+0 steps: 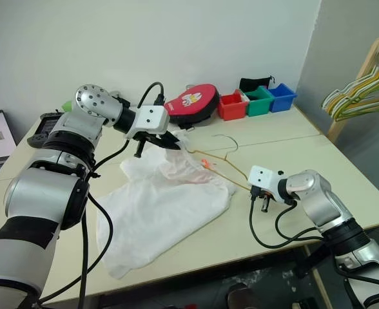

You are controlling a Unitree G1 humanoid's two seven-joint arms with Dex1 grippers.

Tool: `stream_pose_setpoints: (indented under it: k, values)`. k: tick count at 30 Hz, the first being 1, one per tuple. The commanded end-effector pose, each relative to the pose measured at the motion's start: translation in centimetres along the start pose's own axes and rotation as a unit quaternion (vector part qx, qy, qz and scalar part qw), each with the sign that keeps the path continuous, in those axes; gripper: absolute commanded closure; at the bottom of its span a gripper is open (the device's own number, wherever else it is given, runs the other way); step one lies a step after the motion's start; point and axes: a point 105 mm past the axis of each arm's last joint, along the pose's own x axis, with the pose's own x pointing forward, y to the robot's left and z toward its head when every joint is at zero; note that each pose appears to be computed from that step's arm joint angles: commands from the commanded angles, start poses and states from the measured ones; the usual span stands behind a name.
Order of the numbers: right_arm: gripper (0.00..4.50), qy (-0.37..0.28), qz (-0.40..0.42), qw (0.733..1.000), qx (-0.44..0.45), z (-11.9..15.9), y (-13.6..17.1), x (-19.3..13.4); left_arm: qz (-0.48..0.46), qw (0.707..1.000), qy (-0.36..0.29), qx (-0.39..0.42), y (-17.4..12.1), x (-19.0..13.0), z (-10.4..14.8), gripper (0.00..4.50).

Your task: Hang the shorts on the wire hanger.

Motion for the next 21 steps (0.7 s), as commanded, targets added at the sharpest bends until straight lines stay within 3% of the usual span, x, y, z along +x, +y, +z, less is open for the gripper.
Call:
stream_pose_setpoints:
  k: [1,7,17,18,21]
  values:
    - [4.5,-0.021,-0.005,0.999,-0.028,1.5,-0.4,-0.4,0.027,0.999,-0.036,0.009,1.2,-0.9,1.7,4.47]
    - [4.5,-0.006,0.001,0.999,-0.039,0.8,-0.1,-0.2,0.022,0.997,-0.078,-0.012,1.9,-1.2,3.4,4.48]
    - [4.5,-0.009,0.0,0.999,-0.036,1.0,-0.4,-0.2,0.014,0.999,-0.05,0.0,1.2,-0.9,2.3,4.48]
    - [4.5,-0.01,0.0,0.999,-0.036,1.0,-0.3,-0.2,0.013,0.999,-0.049,-0.002,1.1,-1.0,2.2,3.78]
    - [4.5,-0.012,0.001,0.999,-0.033,1.1,-0.3,-0.3,0.026,0.999,-0.038,0.001,1.3,-1.0,1.9,3.22]
